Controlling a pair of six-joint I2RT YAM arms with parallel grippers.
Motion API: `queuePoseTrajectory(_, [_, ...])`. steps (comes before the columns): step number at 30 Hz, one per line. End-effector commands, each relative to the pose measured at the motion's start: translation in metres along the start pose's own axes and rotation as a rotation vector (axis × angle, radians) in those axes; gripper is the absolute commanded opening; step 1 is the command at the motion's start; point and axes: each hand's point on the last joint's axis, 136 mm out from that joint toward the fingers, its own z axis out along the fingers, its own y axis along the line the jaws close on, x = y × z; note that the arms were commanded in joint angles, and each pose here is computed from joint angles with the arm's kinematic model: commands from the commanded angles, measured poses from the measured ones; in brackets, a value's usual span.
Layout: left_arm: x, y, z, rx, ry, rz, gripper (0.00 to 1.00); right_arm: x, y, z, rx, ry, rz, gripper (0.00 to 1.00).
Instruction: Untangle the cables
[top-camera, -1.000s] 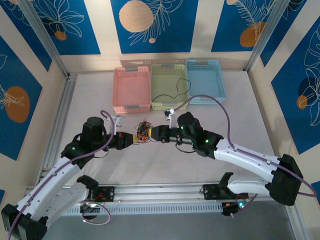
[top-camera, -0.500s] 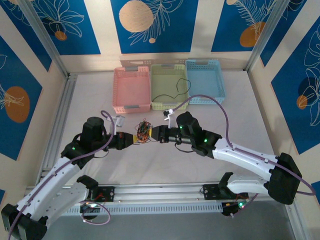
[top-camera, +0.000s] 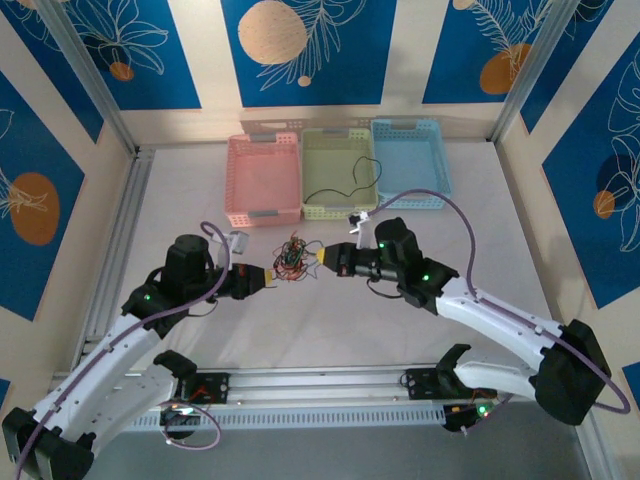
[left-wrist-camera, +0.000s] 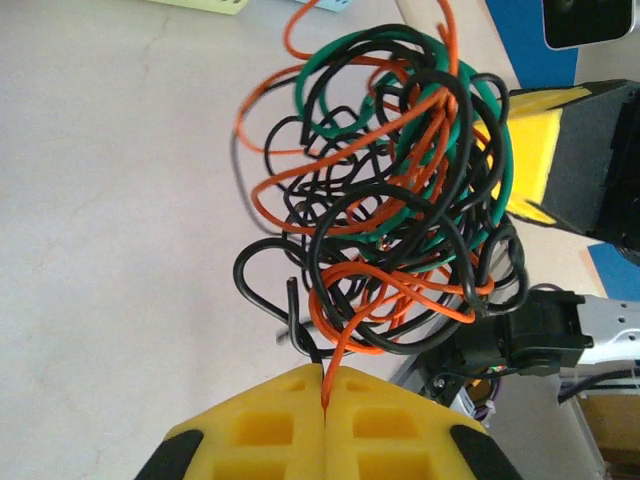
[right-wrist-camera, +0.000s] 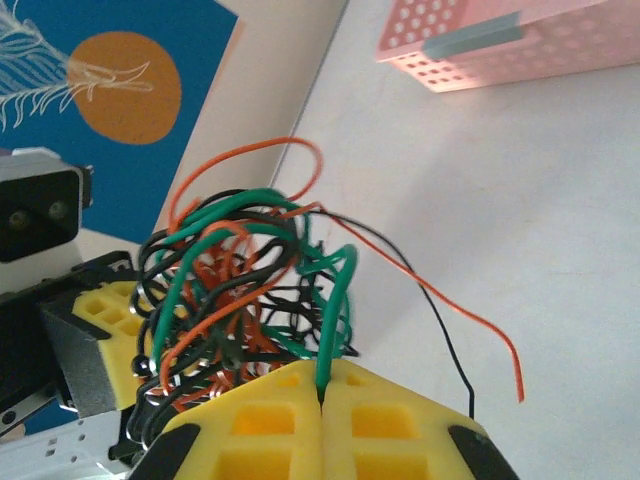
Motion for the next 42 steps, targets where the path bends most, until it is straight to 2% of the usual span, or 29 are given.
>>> queuePoseTrajectory(1, [-0.003,0.004,-0.009,-0.061,-0.028,0.018,0.0,-0.012,-0.025,-0.019,0.058,-0.054,0.007,0.0])
queuePoseTrajectory(9, [-0.004,0.014,-0.017,-0.137,-0.043,0.029,0.0,-0.038,-0.113,-0.073,0.318,-0.192,0.101,0.0])
queuePoseTrajectory(15, [-0.008,0.018,-0.03,-0.199,-0.071,0.046,0.0,-0.044,-0.161,-0.113,0.392,-0.29,0.237,0.0])
queuePoseTrajectory(25, [-0.025,0.017,-0.076,-0.373,-0.14,0.139,0.0,-0.037,-0.198,-0.144,0.506,-0.346,0.29,0.0])
queuePoseTrajectory(29, [-0.031,0.03,-0.106,-0.531,-0.174,0.196,0.0,-0.029,-0.218,-0.155,0.577,-0.366,0.329,0.0])
queuePoseTrajectory(31, [-0.031,0.035,-0.116,-0.58,-0.188,0.216,0.0,-0.028,-0.222,-0.157,0.566,-0.382,0.351,0.0])
queuePoseTrajectory(38, [-0.029,0.045,-0.12,-0.636,-0.171,0.242,0.0,-0.026,-0.228,-0.161,0.596,-0.396,0.356,0.0])
queuePoseTrajectory(42, [-0.026,0.039,-0.111,-0.581,-0.155,0.259,0.0,-0.032,-0.218,-0.158,0.543,-0.406,0.338,0.0])
